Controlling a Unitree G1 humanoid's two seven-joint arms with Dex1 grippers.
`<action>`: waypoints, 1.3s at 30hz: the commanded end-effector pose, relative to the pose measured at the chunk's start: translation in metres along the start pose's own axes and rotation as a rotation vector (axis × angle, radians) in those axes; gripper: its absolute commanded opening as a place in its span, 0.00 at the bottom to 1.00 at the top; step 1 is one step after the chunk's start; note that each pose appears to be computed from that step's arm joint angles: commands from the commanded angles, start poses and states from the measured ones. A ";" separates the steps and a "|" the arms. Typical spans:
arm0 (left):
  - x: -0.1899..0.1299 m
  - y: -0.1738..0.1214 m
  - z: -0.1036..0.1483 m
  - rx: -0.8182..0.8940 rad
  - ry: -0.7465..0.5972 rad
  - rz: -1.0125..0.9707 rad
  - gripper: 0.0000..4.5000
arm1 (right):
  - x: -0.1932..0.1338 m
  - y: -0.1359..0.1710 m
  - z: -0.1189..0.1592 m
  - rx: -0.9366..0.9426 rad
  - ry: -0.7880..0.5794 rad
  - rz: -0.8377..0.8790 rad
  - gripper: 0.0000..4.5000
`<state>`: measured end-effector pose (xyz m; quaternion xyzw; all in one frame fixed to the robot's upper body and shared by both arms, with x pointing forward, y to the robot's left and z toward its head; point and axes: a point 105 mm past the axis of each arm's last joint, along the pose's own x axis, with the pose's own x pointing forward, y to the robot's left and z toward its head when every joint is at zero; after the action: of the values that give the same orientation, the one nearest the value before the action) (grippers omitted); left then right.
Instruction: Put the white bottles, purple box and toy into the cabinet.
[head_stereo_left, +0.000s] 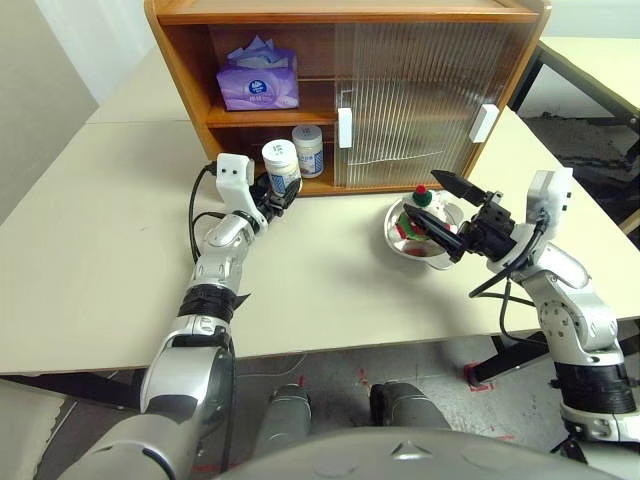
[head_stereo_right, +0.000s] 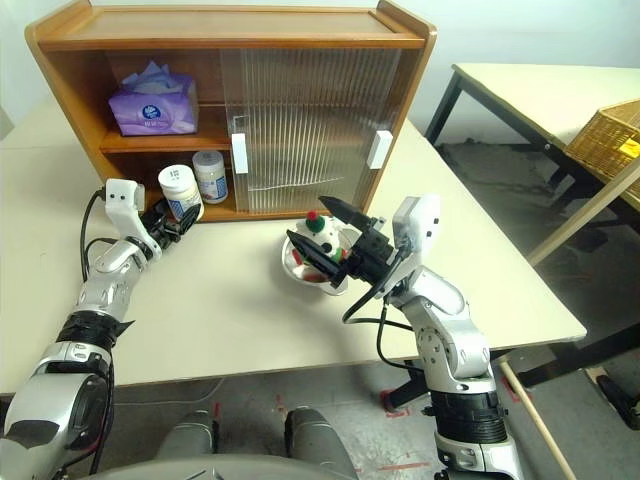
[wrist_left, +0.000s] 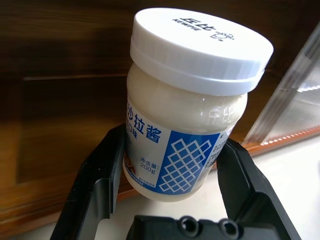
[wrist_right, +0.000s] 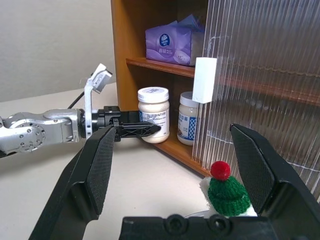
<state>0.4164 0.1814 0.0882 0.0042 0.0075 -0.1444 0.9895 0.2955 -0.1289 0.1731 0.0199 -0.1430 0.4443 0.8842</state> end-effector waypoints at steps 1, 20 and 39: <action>0.004 0.006 0.014 0.008 -0.051 0.047 0.68 | -0.002 -0.001 -0.001 -0.008 0.009 -0.004 1.00; 0.030 0.013 0.009 -0.061 0.001 0.273 0.68 | -0.002 0.000 -0.002 -0.006 0.013 -0.009 1.00; 0.033 0.030 0.011 -0.013 0.065 0.363 0.68 | -0.004 0.001 -0.002 -0.002 0.013 -0.016 1.00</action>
<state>0.4529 0.2047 0.0891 -0.0008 0.0530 0.0401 0.9978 0.2940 -0.1300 0.1708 0.0215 -0.1397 0.4381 0.8878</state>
